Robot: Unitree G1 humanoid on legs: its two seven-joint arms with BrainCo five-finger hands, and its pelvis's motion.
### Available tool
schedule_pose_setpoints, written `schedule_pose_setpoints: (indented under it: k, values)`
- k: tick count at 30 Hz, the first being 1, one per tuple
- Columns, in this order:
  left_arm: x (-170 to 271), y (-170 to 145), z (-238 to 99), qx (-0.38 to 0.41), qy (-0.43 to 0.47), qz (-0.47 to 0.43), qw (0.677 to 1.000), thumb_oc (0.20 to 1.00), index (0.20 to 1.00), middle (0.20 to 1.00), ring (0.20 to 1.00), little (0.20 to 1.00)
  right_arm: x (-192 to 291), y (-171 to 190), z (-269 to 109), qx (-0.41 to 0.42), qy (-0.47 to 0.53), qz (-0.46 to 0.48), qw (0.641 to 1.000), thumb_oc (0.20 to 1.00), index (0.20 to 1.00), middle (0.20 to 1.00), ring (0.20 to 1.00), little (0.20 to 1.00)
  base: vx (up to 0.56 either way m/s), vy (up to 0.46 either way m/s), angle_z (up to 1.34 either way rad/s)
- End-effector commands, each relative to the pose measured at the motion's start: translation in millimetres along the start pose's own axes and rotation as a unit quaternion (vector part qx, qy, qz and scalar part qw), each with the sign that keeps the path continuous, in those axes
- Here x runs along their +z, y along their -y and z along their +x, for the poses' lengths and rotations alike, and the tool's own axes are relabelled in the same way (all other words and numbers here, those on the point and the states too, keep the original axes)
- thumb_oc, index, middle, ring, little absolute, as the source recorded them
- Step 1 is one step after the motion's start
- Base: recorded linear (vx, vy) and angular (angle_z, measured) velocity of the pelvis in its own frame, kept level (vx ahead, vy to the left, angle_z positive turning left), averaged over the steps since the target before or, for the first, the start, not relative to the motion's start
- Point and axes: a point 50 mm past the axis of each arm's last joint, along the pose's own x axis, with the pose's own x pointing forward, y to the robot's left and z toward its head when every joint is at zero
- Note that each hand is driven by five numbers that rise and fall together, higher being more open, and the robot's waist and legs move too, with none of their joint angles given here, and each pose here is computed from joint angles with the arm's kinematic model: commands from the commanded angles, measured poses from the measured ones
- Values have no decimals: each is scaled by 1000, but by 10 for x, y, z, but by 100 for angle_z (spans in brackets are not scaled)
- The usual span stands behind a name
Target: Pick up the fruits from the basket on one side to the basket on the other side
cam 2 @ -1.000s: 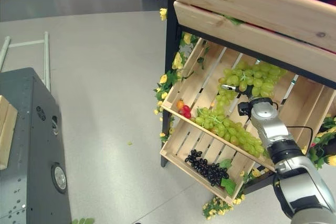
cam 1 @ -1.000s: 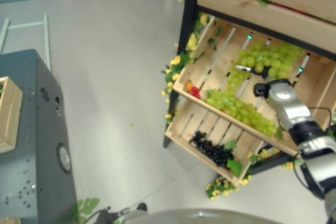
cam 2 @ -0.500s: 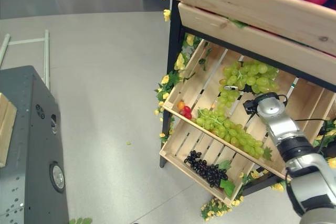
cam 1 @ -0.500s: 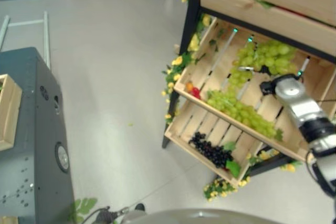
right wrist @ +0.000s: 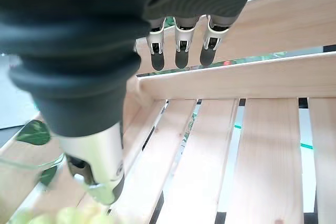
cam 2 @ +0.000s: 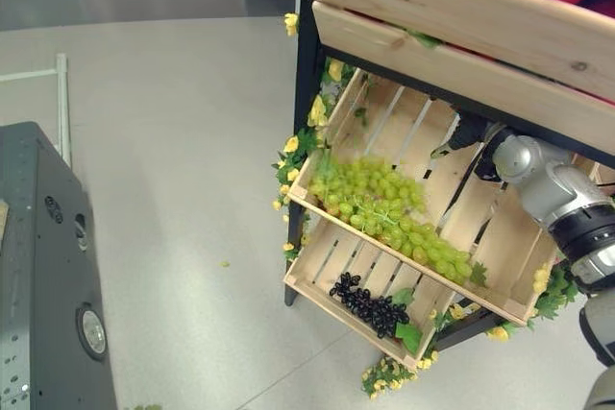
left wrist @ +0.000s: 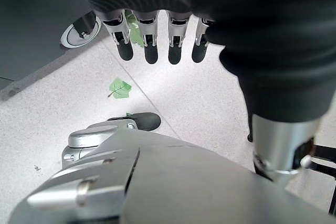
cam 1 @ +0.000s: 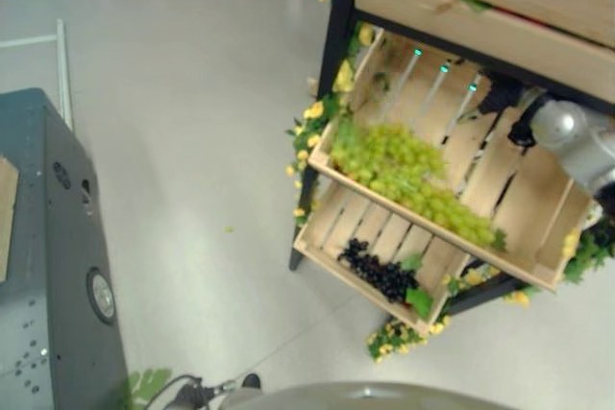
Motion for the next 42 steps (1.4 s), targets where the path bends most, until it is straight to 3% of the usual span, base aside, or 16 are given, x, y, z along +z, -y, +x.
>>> schedule_pose_setpoints:
  k: [1, 10, 18, 20, 23, 26, 34, 42]
  values:
    - [-41, 121, -1, -31, -16, 46, 998, 1000, 1000, 1000, 1000, 1000, 151, 746, -39, -95, 19, -58, 994, 1000, 1000, 1000, 1000, 1000, 0, 0, 0]
    - [-53, 160, -7, -40, -16, 40, 998, 1000, 1000, 1000, 1000, 1000, 167, 700, -53, -95, 33, -27, 995, 1000, 1000, 1000, 1000, 1000, 0, 0, 0]
    - [-95, 211, -20, -45, -18, 33, 998, 1000, 1000, 1000, 1000, 1000, 132, 411, -126, -108, 75, 137, 982, 1000, 1000, 1000, 1000, 1000, 0, 0, 0]
    - [-76, 271, -23, -50, -13, 26, 998, 1000, 1000, 1000, 1000, 1000, 201, 167, -210, -106, 117, 242, 958, 1000, 1000, 1000, 1000, 1000, 0, 0, 0]
    - [-55, 277, -21, -48, -9, 25, 998, 1000, 1000, 1000, 1000, 1000, 193, 50, -291, -118, 128, 303, 937, 1000, 1000, 1000, 1000, 1000, 0, 0, 0]
    - [5, 277, -13, -40, 0, 18, 999, 1000, 1000, 1000, 1000, 1000, 302, -196, -486, -119, 174, 413, 886, 1000, 1000, 1000, 1000, 1000, 0, 0, 0]
    - [72, 247, -3, -23, 11, 12, 1000, 1000, 1000, 1000, 1000, 1000, 489, -569, -832, -113, 212, 515, 823, 1000, 1000, 1000, 1000, 1000, 0, 0, 0]
    - [107, 244, -1, -11, 21, 12, 1000, 1000, 1000, 1000, 1000, 1000, 602, -890, -1102, -103, 204, 560, 796, 1000, 1000, 1000, 1000, 1000, 0, 0, 0]
